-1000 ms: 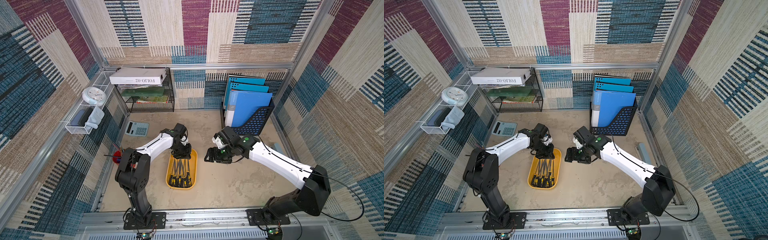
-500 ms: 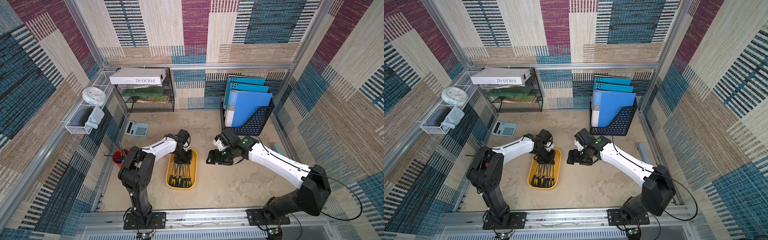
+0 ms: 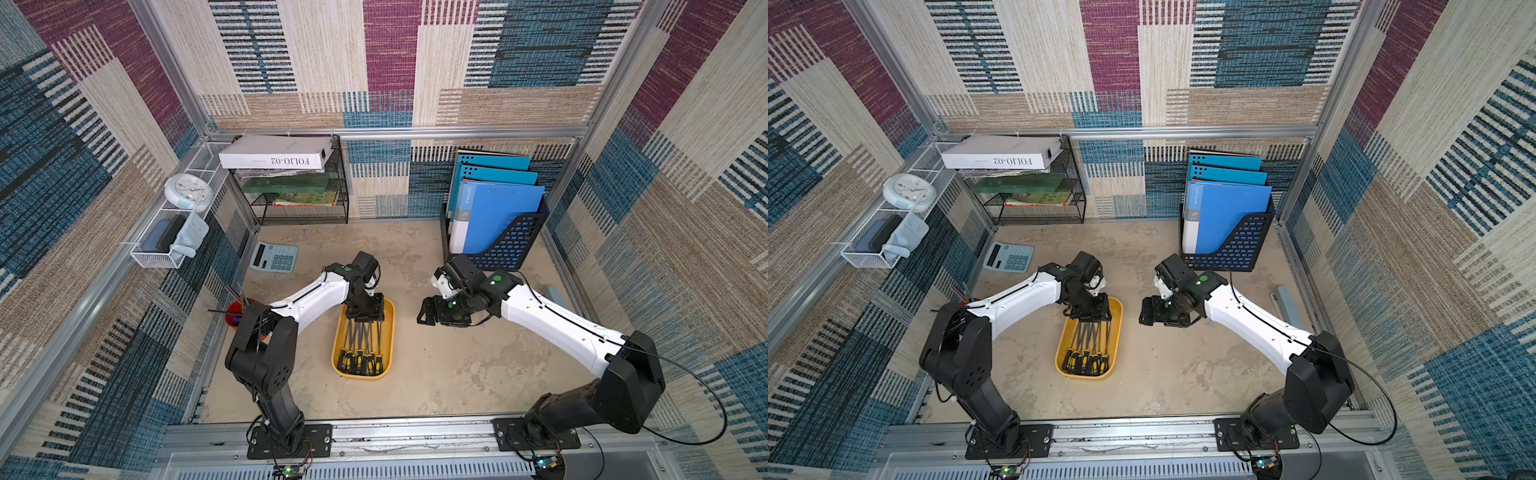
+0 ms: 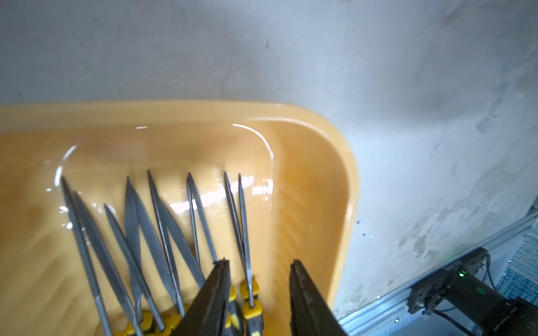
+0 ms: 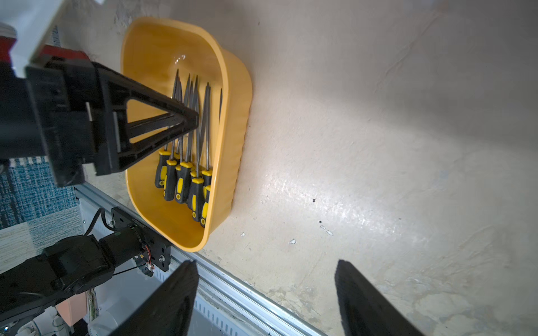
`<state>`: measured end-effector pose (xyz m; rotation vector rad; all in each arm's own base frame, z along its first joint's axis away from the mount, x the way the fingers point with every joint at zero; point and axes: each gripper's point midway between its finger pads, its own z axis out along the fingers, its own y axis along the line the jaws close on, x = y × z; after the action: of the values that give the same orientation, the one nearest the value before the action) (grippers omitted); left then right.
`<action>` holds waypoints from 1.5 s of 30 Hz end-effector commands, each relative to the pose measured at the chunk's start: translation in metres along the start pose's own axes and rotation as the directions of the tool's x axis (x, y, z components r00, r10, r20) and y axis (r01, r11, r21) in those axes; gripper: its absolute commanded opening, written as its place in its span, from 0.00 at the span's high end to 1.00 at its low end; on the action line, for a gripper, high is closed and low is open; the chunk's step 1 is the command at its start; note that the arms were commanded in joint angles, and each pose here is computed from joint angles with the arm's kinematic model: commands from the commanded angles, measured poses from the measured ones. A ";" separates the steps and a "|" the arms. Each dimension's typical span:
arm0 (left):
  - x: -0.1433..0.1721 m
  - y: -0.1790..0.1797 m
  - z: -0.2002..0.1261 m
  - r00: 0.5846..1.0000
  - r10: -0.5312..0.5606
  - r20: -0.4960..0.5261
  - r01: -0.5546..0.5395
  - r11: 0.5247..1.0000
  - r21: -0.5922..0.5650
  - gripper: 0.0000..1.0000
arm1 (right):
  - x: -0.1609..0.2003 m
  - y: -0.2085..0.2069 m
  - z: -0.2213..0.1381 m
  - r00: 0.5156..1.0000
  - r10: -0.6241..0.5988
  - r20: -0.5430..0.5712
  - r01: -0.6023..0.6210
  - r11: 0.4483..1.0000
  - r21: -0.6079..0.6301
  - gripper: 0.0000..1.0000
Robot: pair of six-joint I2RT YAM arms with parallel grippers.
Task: Put the file tool into the storage box
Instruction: Place the file tool in the storage box, then reset both arms
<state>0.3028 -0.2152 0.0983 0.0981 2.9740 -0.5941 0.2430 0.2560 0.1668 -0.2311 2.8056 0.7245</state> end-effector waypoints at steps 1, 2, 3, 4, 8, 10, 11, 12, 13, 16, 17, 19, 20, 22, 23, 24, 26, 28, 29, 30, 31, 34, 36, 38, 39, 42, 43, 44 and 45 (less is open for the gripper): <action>-0.007 -0.010 -0.038 0.997 -0.005 0.079 0.003 1.000 0.017 0.58 | -0.025 -0.009 -0.027 0.989 -0.032 0.143 0.021 0.997 0.078 0.19; -0.013 -0.017 -0.056 0.991 0.006 0.130 -0.011 0.999 0.035 0.57 | -0.036 -0.014 -0.041 0.975 -0.048 0.217 0.023 0.993 0.116 0.18; -0.019 -0.024 -0.076 0.982 0.016 0.189 -0.026 0.999 0.046 0.55 | -0.047 -0.018 -0.055 0.956 -0.070 0.284 0.028 0.989 0.147 0.17; -0.024 -0.029 -0.094 0.969 0.025 0.246 -0.040 0.998 0.056 0.52 | -0.056 -0.022 -0.068 0.935 -0.087 0.343 0.028 0.984 0.174 0.17; -0.039 -0.034 -0.176 0.861 -0.006 0.508 -0.041 0.996 0.081 0.34 | -0.080 -0.055 -0.122 0.820 -0.159 0.550 -0.039 0.943 0.331 0.00; -0.040 -0.028 -0.208 0.788 -0.023 0.615 -0.026 0.997 0.071 0.20 | -0.084 -0.069 -0.133 0.771 -0.201 0.605 -0.043 0.930 0.365 0.00; -0.039 -0.024 -0.222 0.754 -0.028 0.657 -0.019 0.998 0.064 0.07 | -0.086 -0.073 -0.135 0.754 -0.219 0.619 -0.037 0.927 0.373 0.00; -0.036 -0.018 -0.235 0.722 -0.034 0.691 -0.003 0.999 0.053 0.01 | -0.087 -0.082 -0.136 0.741 -0.236 0.629 -0.043 0.917 0.396 0.00; -0.034 -0.012 -0.244 0.697 -0.035 0.716 0.010 0.999 0.039 0.01 | -0.088 -0.090 -0.137 0.732 -0.247 0.635 -0.056 0.907 0.416 0.00; -0.024 0.016 -0.263 0.625 -0.039 0.779 0.091 0.996 -0.023 0.01 | -0.093 -0.125 -0.143 0.700 -0.258 0.666 -0.152 0.857 0.492 0.00; -0.021 0.029 -0.265 0.605 -0.044 0.795 0.132 0.990 -0.046 0.01 | -0.095 -0.137 -0.145 0.684 -0.261 0.681 -0.182 0.843 0.506 0.00; -0.012 0.060 -0.272 0.555 -0.047 0.831 0.232 0.968 -0.100 0.01 | -0.099 -0.152 -0.151 0.636 -0.270 0.724 -0.223 0.833 0.506 0.01; -0.007 0.077 -0.274 0.523 -0.042 0.851 0.287 0.949 -0.130 0.01 | -0.099 -0.160 -0.154 0.610 -0.277 0.743 -0.244 0.826 0.508 0.00; 0.004 0.109 -0.276 0.459 -0.006 0.888 0.376 0.908 -0.188 0.01 | -0.097 -0.177 -0.159 0.567 -0.275 0.777 -0.299 0.810 0.505 0.00; 0.010 0.126 -0.277 0.424 0.007 0.906 0.430 0.879 -0.208 0.01 | -0.094 -0.190 -0.159 0.554 -0.275 0.785 -0.332 0.792 0.512 0.01; 0.015 0.138 -0.274 0.403 0.027 0.915 0.459 0.858 -0.228 0.01 | -0.088 -0.202 -0.155 0.547 -0.277 0.790 -0.360 0.774 0.520 0.01; 0.020 0.156 -0.259 0.385 0.056 0.921 0.483 0.838 -0.253 0.01 | -0.077 -0.226 -0.144 0.562 -0.278 0.779 -0.387 0.744 0.545 0.01; 0.017 0.162 -0.236 0.412 0.079 0.908 0.453 0.847 -0.280 0.01 | -0.067 -0.245 -0.135 0.588 -0.267 0.764 -0.405 0.720 0.564 0.00; 0.014 0.165 -0.225 0.422 0.090 0.902 0.443 0.848 -0.292 0.01 | -0.062 -0.252 -0.134 0.585 -0.263 0.767 -0.425 0.706 0.566 0.00; 0.013 0.169 -0.218 0.423 0.098 0.901 0.449 0.841 -0.302 0.01 | -0.057 -0.257 -0.134 0.573 -0.262 0.776 -0.443 0.698 0.563 0.00; 0.011 0.174 -0.212 0.409 0.098 0.907 0.466 0.832 -0.300 0.01 | -0.054 -0.260 -0.134 0.555 -0.269 0.787 -0.448 0.701 0.555 0.00; 0.004 0.186 -0.198 0.419 0.196 0.887 0.457 0.798 -0.393 0.01 | -0.050 -0.259 -0.142 0.470 -0.327 0.820 -0.439 0.719 0.538 0.01; 0.001 0.196 -0.196 0.418 0.244 0.875 0.476 0.761 -0.440 0.01 | -0.048 -0.265 -0.142 0.438 -0.351 0.828 -0.445 0.715 0.539 0.01; -0.010 0.199 -0.186 0.422 0.284 0.861 0.433 0.771 -0.466 0.01 | -0.046 -0.273 -0.136 0.437 -0.378 0.816 -0.441 0.701 0.560 0.01; -0.015 0.201 -0.178 0.423 0.281 0.861 0.420 0.782 -0.461 0.01 | -0.047 -0.278 -0.131 0.448 -0.380 0.809 -0.435 0.698 0.569 0.00; -0.028 0.215 -0.154 0.458 0.256 0.851 0.428 0.776 -0.464 0.01 | -0.053 -0.281 -0.121 0.451 -0.394 0.801 -0.398 0.715 0.575 0.01; -0.031 0.220 -0.143 0.487 0.250 0.837 0.426 0.768 -0.478 0.01 | -0.056 -0.278 -0.121 0.435 -0.411 0.801 -0.379 0.723 0.577 0.00; -0.035 0.223 -0.135 0.504 0.248 0.827 0.423 0.764 -0.487 0.01 | -0.059 -0.276 -0.121 0.435 -0.422 0.796 -0.364 0.726 0.584 0.00; -0.039 0.226 -0.127 0.511 0.249 0.823 0.420 0.763 -0.492 0.01 | -0.062 -0.276 -0.120 0.432 -0.431 0.792 -0.353 0.728 0.588 0.00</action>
<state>0.3257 0.0454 0.1228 -0.3488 2.0590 0.4189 0.3230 -0.0451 0.1269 0.2641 1.8673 -0.3395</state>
